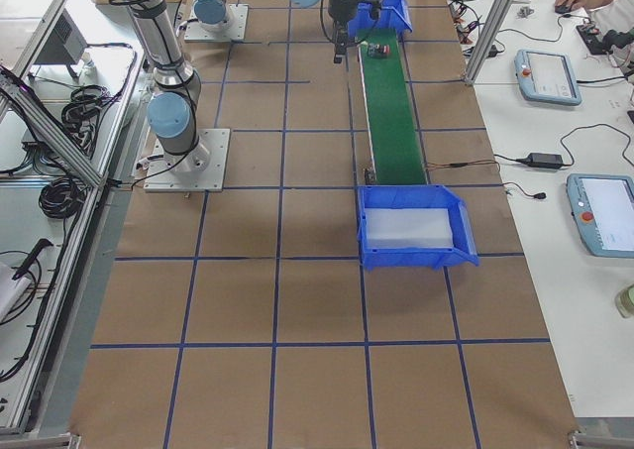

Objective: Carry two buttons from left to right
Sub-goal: 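Return the left gripper to the bin and grasp the yellow-capped button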

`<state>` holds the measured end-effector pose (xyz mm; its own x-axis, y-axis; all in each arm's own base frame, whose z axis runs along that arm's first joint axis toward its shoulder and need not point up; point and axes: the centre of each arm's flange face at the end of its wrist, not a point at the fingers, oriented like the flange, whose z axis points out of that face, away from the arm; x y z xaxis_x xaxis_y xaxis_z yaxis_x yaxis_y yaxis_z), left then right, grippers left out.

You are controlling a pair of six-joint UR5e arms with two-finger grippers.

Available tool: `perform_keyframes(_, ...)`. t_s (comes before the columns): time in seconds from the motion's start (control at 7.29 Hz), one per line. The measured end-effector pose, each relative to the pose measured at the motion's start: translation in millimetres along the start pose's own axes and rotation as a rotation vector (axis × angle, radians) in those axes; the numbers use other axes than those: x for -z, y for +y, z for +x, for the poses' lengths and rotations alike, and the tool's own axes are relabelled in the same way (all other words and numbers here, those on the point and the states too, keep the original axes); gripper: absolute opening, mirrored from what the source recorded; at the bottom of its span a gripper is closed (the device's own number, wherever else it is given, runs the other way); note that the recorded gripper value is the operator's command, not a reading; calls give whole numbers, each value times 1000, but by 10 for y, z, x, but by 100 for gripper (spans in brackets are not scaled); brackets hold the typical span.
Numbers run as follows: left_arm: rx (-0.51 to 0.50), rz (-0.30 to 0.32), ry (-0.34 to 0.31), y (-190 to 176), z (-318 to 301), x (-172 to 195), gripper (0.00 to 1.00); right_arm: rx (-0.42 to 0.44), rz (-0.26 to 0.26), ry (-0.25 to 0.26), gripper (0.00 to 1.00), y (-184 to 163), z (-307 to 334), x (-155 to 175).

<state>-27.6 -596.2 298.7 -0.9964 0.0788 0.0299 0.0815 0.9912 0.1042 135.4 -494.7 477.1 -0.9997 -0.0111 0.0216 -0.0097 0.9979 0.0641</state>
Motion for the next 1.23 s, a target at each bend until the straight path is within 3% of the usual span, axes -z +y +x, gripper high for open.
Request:
perform_keyframes(0.41, 114, -151, 28, -90, -70, -570, 98, -6, 3, -4, 100, -112, 12, -98)
perform_keyframes(0.96, 174, -216, -3, -146, -127, -844, 98, -3, 5, -4, 100, -114, 1, -91)
perform_keyframes(1.1, 175, -226, -12, -159, -141, -903, 95, -4, 2, -4, 100, -119, 7, -105)
perform_keyframes(1.23, 175, -231, -15, -172, -147, -939, 81, -5, 0, -4, 100, -125, 14, -114)
